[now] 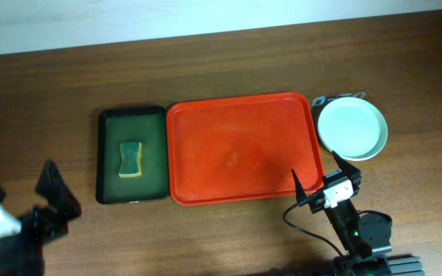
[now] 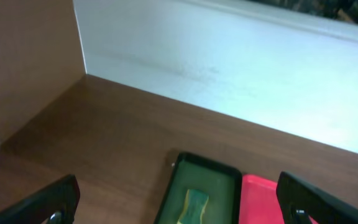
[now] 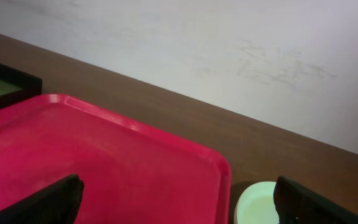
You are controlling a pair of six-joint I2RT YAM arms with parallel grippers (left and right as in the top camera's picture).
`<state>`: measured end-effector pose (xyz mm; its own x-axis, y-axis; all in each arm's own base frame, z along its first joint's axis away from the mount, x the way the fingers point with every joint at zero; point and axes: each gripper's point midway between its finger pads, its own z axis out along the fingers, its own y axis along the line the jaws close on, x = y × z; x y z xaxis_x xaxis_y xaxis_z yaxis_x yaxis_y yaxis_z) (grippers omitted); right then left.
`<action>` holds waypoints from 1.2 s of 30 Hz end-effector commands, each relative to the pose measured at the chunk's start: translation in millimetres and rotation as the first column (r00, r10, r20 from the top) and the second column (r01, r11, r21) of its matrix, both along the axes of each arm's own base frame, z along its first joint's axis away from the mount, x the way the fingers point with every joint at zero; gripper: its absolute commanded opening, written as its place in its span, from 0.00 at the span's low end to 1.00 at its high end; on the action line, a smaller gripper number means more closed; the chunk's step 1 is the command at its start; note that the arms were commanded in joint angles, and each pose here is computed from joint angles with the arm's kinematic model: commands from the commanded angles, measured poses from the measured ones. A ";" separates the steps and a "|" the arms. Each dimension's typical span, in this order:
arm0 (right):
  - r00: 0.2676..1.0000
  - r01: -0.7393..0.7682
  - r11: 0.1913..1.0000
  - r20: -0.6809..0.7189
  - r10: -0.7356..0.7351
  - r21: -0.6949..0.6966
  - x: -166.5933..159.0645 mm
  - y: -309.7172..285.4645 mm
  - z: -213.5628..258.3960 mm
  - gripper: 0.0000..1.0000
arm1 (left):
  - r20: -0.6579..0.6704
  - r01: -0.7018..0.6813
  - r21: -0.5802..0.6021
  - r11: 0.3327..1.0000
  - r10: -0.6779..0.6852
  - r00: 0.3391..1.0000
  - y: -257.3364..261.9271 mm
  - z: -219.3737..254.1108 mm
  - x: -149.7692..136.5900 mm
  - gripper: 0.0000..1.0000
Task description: Clean dirty plates on tray and stack at the side
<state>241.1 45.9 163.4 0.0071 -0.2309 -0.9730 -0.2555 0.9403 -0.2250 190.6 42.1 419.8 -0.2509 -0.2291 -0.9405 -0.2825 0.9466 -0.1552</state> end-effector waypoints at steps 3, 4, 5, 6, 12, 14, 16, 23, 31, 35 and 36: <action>1.000 0.015 1.000 -0.006 -0.015 0.006 0.4 -3.0 -2.6 0.98 | -0.072 0.005 -0.016 1.000 -0.006 0.997 -8.1 -42.6 -76.3 0.99; 1.000 0.015 1.000 -0.006 -0.015 0.006 0.4 -3.0 -2.6 0.98 | -0.083 0.006 -0.018 1.000 -0.008 0.997 -9.5 -54.8 -89.2 0.99; 1.000 0.015 1.000 -0.006 -0.015 0.006 0.4 -3.0 -2.6 0.98 | -0.104 0.011 -0.022 1.000 -0.014 0.995 -11.8 -74.3 -104.8 0.99; 1.000 0.015 1.000 -0.006 -0.015 0.006 0.4 -3.0 -2.6 0.99 | -0.112 0.011 -0.023 1.000 -0.013 0.994 -12.5 -87.8 -114.0 0.99; 1.000 0.015 1.000 -0.006 -0.015 0.006 0.4 -3.0 -2.6 0.99 | 0.151 0.063 -0.006 0.998 -0.061 0.987 -19.5 -107.2 -95.0 0.99; 1.000 0.015 1.000 -0.006 -0.015 0.007 0.4 -3.0 -2.6 0.98 | 0.260 0.114 0.008 0.993 -0.112 0.959 -26.6 -92.2 -74.1 0.99; 1.000 0.015 1.000 -0.006 -0.015 0.007 0.4 -3.0 -2.6 0.98 | 0.405 0.173 0.044 0.984 -0.175 0.897 -35.5 -67.1 -51.8 0.99; 1.000 0.015 1.000 -0.006 -0.015 0.007 0.4 -3.0 -2.6 0.98 | 0.754 0.200 0.196 0.960 -0.278 0.595 -47.5 -68.9 1.5 0.99; 1.000 0.015 1.000 -0.006 -0.015 0.006 0.4 -3.0 -2.6 0.98 | 0.431 0.095 0.039 0.995 -0.102 0.897 -15.2 -210.5 52.2 0.99; 1.000 0.015 1.000 -0.006 -0.015 0.006 0.4 -3.0 -2.6 0.98 | 0.234 0.023 0.054 0.998 -0.035 0.972 -1.6 -259.7 51.6 0.99; 1.000 0.015 1.000 -0.006 -0.015 0.006 0.4 -3.0 -2.6 0.98 | 0.228 0.031 0.070 0.997 -0.046 0.973 -3.1 -260.2 51.8 0.99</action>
<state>241.3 44.8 163.5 0.0059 -0.2312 -0.9729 -0.2493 0.9418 -0.2254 244.2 31.8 158.1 -0.0401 -0.2138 -0.9761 -0.1678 0.9644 -0.2043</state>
